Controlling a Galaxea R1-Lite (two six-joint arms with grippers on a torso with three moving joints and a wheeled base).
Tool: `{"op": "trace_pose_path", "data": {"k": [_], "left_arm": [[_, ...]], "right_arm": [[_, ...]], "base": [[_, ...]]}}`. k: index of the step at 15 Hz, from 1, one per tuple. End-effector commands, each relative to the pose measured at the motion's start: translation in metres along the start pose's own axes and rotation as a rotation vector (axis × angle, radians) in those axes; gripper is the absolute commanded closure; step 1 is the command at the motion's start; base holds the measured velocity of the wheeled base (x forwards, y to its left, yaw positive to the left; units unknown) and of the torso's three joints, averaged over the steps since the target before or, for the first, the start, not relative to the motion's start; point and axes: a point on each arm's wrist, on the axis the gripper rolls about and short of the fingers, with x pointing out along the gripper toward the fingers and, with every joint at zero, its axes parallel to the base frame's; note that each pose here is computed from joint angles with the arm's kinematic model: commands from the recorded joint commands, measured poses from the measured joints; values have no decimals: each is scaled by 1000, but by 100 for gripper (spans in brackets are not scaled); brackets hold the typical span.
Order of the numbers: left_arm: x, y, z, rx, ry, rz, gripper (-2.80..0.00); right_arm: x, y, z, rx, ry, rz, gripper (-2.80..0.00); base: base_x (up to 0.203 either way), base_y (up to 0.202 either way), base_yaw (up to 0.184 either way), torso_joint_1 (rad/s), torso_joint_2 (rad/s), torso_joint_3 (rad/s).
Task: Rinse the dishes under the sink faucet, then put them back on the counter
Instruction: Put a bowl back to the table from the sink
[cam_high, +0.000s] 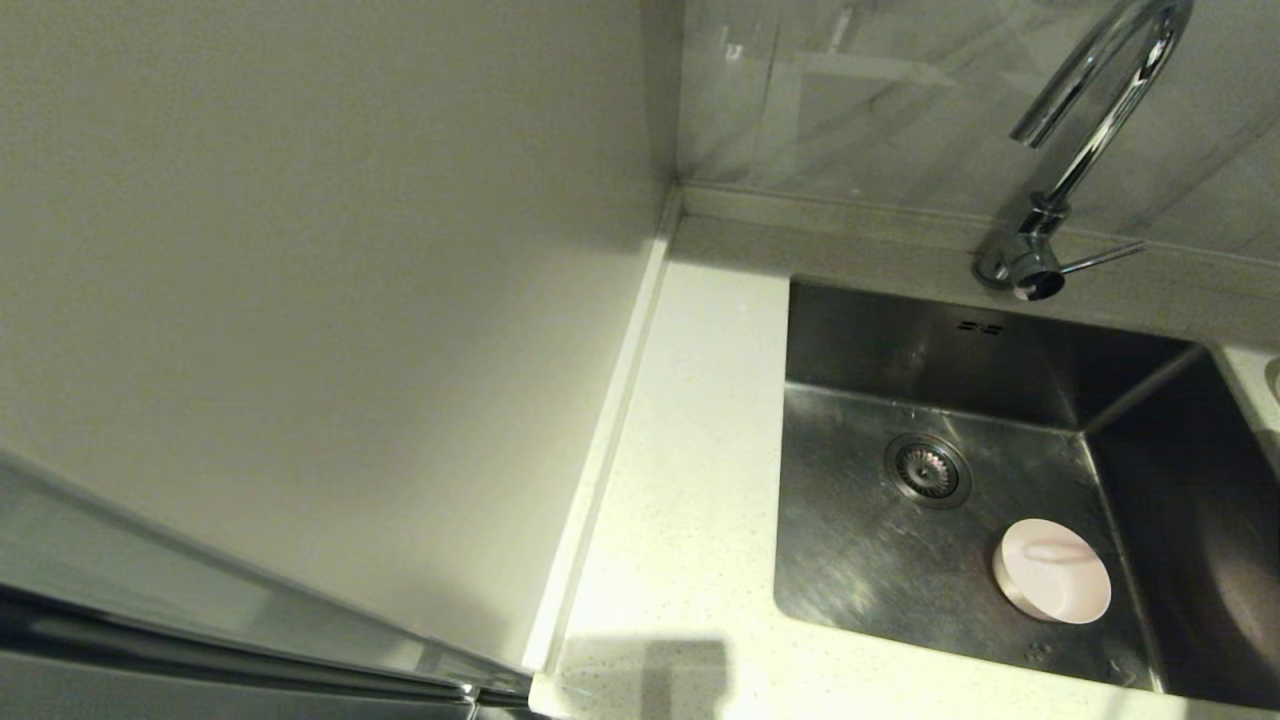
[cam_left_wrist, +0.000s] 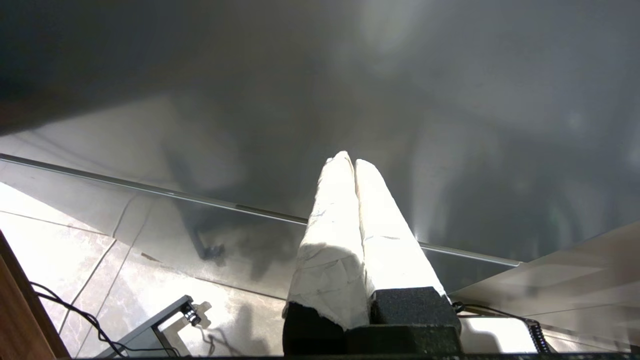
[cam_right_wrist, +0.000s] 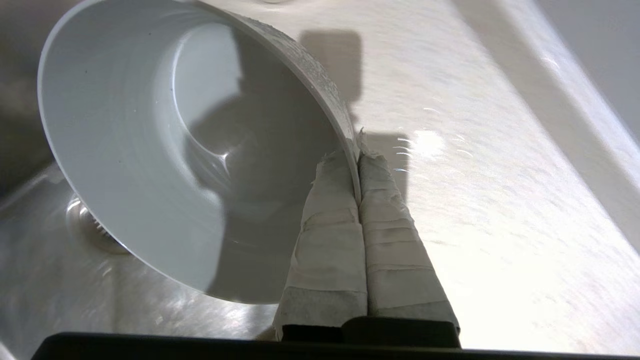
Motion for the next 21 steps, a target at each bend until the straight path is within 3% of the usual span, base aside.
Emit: {"op": "trace_pose_path", "data": {"k": [1,6,16,17,21], "left_arm": [[0,0,0,0,-5,1,0],[0,0,0,-1,-3,0,0],[0,0,0,-1,-3,1,0],[0,0,0,0,-4,1,0],[0,0,0,-1,-3,1,0]], "right_arm": [[13,-18,1,47,42,-21,0],[48,-41,-1,76,119,-63,0],[95,-53,-5,82,116,-64,0],[94,-53,-5,79,114,-63,-280],[89,-51,1,64,87,-56,-280]], "base": [[0,0,0,0,0,0],[0,0,0,0,0,0],[0,0,0,0,0,0],[0,0,0,0,0,0],[0,0,0,0,0,0]]}}
